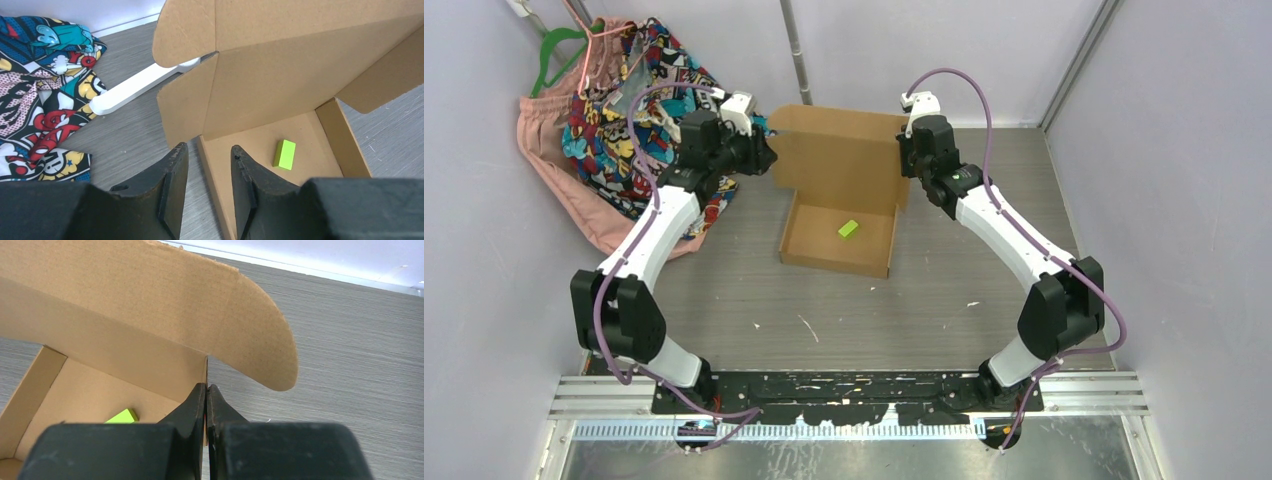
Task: Fold the paper box
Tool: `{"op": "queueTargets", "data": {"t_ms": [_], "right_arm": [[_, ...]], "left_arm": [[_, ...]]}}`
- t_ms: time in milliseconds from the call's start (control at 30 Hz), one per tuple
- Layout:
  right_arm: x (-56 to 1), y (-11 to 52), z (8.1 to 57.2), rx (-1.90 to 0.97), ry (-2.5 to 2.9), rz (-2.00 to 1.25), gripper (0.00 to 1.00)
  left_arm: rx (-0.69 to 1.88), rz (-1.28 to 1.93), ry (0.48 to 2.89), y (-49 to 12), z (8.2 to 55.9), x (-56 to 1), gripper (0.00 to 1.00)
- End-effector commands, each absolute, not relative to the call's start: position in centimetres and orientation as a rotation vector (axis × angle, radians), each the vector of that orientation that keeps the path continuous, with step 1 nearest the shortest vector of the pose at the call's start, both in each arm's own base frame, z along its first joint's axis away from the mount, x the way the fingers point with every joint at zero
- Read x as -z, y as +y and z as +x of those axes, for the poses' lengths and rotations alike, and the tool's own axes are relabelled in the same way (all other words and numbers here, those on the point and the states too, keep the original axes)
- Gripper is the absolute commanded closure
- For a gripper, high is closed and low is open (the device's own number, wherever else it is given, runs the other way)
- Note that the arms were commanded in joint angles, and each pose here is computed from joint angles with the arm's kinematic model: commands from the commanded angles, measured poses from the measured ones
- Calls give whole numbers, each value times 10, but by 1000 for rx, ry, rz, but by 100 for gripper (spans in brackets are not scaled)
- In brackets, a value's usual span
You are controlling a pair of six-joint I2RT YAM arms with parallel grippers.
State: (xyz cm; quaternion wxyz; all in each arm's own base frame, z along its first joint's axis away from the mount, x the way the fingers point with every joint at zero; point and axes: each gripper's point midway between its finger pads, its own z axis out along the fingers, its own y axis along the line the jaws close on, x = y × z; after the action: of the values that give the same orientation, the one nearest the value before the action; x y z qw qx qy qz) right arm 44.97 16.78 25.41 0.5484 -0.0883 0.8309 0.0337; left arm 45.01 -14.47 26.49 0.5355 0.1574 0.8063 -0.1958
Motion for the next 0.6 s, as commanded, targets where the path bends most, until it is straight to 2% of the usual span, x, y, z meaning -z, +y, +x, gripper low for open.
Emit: {"op": "queueTargets", "data": {"t_ms": [0, 233, 567], "right_arm": [[-289, 171, 460, -92, 1869, -193, 94], [-285, 173, 462, -93, 1877, -221, 94], [-281, 176, 462, -112, 1888, -243, 94]], "left_arm": [[488, 407, 1829, -148, 464, -289, 62], [441, 398, 1804, -140, 481, -294, 62], [552, 426, 1768, -141, 504, -301, 59]]}}
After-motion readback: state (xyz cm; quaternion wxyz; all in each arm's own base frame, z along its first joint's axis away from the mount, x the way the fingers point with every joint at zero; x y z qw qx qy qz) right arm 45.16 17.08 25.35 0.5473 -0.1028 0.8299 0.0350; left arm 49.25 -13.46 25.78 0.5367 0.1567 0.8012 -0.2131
